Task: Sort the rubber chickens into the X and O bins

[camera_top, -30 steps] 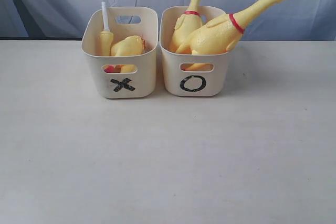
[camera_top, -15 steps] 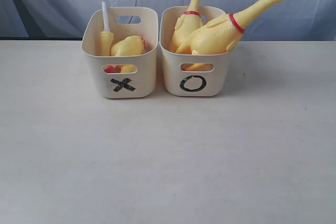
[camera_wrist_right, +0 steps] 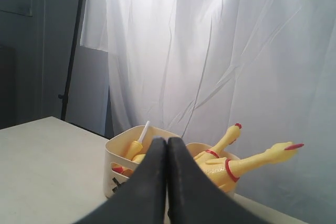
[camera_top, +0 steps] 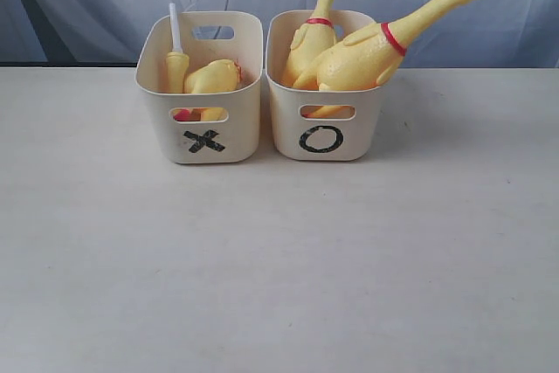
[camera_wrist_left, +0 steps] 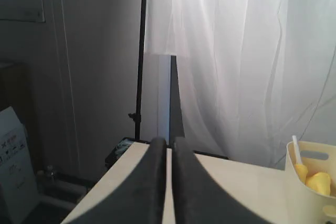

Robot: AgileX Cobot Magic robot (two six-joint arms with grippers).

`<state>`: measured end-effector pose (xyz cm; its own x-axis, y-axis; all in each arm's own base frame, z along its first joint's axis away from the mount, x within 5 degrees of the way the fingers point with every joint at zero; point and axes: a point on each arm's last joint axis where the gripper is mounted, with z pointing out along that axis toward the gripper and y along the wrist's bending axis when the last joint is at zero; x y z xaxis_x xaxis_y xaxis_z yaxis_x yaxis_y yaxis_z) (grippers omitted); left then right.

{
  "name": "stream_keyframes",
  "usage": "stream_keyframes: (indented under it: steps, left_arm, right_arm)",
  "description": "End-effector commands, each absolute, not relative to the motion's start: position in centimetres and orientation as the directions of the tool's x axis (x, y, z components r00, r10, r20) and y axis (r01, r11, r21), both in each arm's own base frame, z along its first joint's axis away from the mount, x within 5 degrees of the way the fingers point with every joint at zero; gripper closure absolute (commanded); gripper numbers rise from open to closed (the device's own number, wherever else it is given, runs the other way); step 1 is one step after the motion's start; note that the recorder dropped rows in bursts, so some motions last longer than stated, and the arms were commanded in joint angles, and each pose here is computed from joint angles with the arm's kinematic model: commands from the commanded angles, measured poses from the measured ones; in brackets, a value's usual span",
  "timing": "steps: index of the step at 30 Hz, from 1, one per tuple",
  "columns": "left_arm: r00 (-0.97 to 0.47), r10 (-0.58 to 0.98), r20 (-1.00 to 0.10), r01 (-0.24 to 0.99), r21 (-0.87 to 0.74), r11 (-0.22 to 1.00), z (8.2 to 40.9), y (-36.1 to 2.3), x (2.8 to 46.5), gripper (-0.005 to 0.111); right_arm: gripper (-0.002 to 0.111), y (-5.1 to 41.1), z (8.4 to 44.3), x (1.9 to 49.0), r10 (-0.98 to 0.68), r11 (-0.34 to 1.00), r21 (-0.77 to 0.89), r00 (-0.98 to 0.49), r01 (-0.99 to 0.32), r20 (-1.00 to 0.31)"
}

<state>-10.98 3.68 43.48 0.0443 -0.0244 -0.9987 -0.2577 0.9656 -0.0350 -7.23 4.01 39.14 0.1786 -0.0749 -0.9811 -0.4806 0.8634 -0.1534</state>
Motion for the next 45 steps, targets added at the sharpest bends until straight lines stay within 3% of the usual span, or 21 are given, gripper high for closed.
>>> stream_keyframes:
  steps: [1,10,13,16,20,23,28,33,36,45]
  left_arm:
    - [-0.016,-0.021,-1.0,-0.268,-0.016,0.963,42.2,3.6,-9.5,0.102]
    - [-0.103,-0.02,-0.995,-0.276,0.009,0.961,40.8,3.5,-8.0,0.102]
    - [-0.102,-0.018,-0.995,-0.281,0.012,0.96,40.9,3.6,-8.0,0.102]
    - [-0.103,-0.018,-0.995,-0.281,0.012,0.96,40.9,3.6,-8.0,0.102]
    - [-0.111,-0.034,-0.993,-0.238,-0.007,0.971,40.6,3.2,-7.4,0.102]
    - [-0.088,-0.056,-0.994,-0.136,-0.044,0.99,39.8,2.1,-5.4,0.102]
    - [0.15,-0.188,-0.971,0.09,-0.175,0.98,39.2,0.1,-1.3,0.102]
    - [0.359,-0.155,-0.92,0.103,-0.127,0.987,37.8,0.0,1.0,0.102]
    - [0.376,-0.156,-0.913,0.11,-0.123,0.986,35.9,-0.1,2.1,0.102]
    - [0.233,-0.001,-0.972,0.045,0.01,0.999,28.2,-0.1,3.8,0.102]
  right_arm:
    - [0.108,4.1,39.0,-7.3,-0.076,0.863,-0.155,0.18,-0.48,-0.981]
    - [0.108,3.6,39.2,-7.1,-0.087,0.888,-0.175,0.218,-0.424,-0.972]
    - [0.108,2.2,40.3,-6.3,-0.096,0.95,-0.196,0.372,-0.243,-0.923]
    - [0.108,0.7,40.7,-5.1,-0.206,0.97,-0.242,0.509,-0.005,-0.836]
    - [0.108,0.0,40.3,-3.9,-0.252,0.967,-0.222,0.611,0.126,-0.751]
    - [0.108,0.0,38.8,-2.5,-0.277,0.96,-0.239,0.583,0.143,-0.764]
    - [0.108,0.0,36.3,-0.4,-0.361,0.932,-0.314,0.518,0.179,-0.776]
    - [0.108,-0.1,34.2,0.9,-0.382,0.924,-0.333,0.493,0.188,-0.782]
    - [0.108,0.0,32.7,1.8,-0.383,0.923,-0.344,0.453,0.171,-0.805]
    - [0.108,0.0,27.9,4.0,-0.388,0.922,-0.371,0.319,0.113,-0.865]
